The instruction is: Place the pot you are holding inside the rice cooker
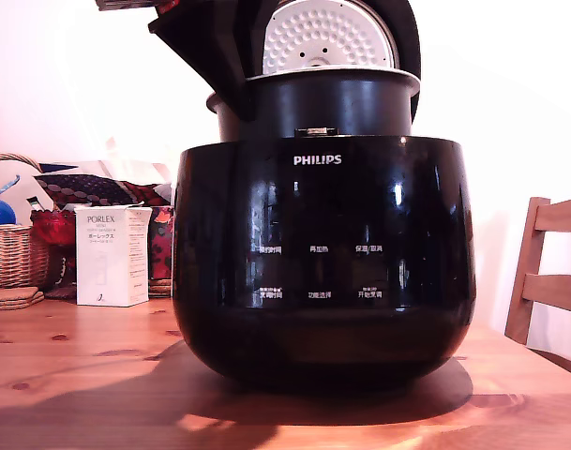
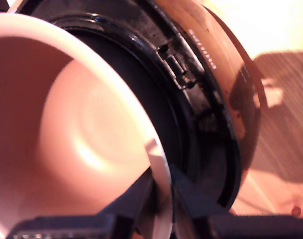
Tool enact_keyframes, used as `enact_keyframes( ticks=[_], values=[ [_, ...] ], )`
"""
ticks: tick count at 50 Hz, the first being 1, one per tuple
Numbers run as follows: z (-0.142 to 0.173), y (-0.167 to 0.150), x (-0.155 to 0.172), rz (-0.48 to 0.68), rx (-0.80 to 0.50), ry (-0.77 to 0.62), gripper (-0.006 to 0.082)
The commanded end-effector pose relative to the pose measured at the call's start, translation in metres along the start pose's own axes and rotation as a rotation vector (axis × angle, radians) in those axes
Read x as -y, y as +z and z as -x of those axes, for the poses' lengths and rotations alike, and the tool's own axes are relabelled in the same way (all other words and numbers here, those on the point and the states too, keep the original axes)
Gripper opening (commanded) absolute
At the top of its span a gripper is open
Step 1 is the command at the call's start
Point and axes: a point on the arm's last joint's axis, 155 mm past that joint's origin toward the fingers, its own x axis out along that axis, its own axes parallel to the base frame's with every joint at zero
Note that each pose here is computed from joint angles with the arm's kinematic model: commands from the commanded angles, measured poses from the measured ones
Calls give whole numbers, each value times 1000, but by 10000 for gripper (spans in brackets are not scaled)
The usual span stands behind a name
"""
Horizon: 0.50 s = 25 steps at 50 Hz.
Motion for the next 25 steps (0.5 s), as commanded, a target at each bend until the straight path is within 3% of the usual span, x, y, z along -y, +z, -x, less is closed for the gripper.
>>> enact_keyframes(
  ticks=[1, 25],
  values=[
    [-2, 1, 7, -20, 1, -38, -24],
    [-5, 8, 7, -29, 39, -44, -24]
  ],
)
